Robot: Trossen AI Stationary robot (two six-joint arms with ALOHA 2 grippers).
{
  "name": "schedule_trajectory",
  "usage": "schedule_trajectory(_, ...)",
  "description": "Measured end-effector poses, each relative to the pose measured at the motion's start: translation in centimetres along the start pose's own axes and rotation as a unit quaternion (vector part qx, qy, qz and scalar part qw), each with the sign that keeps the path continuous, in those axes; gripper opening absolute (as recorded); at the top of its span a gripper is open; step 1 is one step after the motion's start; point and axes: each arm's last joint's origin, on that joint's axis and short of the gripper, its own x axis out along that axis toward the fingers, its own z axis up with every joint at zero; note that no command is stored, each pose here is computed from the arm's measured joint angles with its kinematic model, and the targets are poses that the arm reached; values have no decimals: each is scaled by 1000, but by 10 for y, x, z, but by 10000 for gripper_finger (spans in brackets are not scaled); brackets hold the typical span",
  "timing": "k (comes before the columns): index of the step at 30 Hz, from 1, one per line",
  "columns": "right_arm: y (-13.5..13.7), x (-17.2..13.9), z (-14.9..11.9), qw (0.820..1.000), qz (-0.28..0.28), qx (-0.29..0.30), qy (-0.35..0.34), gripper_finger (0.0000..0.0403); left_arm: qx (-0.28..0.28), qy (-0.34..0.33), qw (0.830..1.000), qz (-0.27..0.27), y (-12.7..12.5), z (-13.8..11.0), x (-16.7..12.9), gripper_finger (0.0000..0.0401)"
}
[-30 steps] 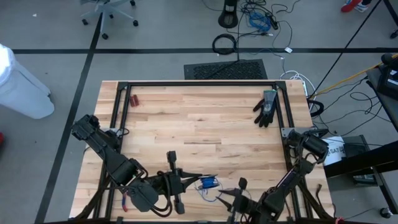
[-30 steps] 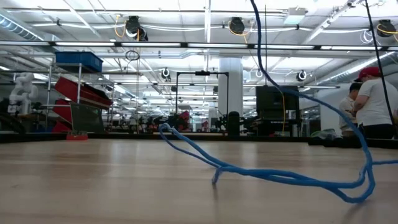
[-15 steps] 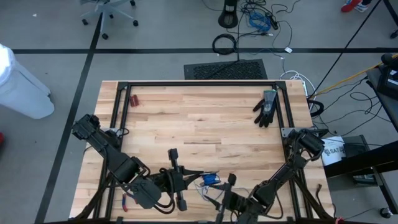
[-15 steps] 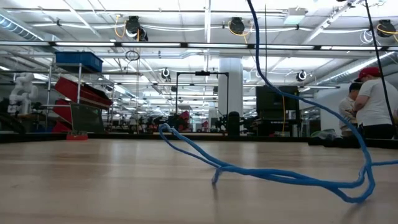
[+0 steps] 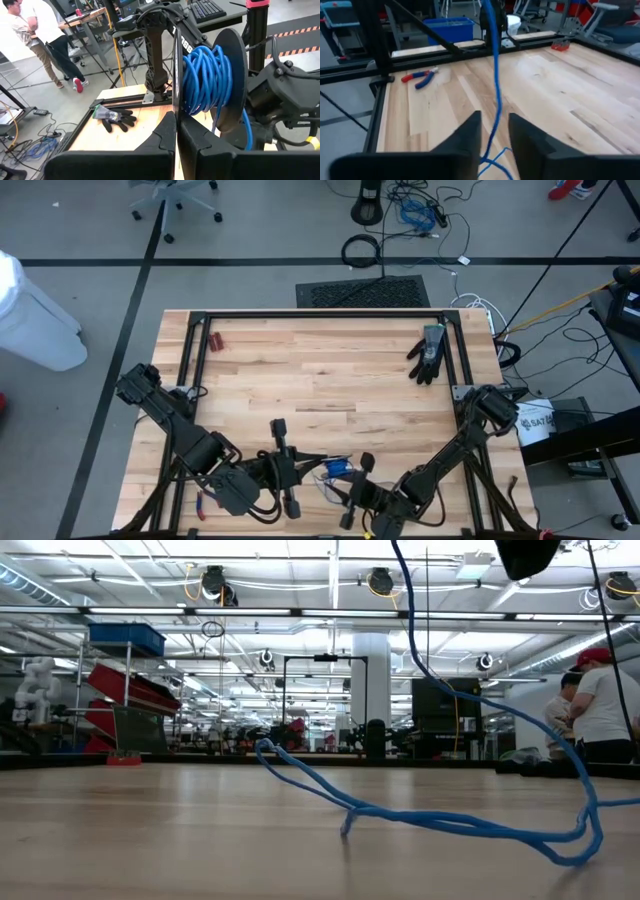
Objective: Coil cords
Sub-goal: Coil the blue wire onto a spool
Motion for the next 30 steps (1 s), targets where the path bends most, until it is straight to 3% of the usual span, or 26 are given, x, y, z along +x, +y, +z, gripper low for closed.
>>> schedule_trajectory(4,-1,1,0,1000,1,0,3,19,0,0,1000,0,0,0,0,6)
schedule_trajectory(6,-1,1,0,1000,-1,-1,3,6,0,0,1000,0,0,0,0,6)
schedule_trajectory(17,8,-27,-10,999,-14,24,-17,1,19,21,1000,-1,-1,-6,-1,6)
schedule_trajectory(25,-5,-45,-18,996,-42,76,10,1,14,19,1000,-15,-6,-6,-7,6)
schedule_trajectory(30,-9,-62,-9,995,-44,88,-2,0,18,21,999,-31,-9,-7,-9,6)
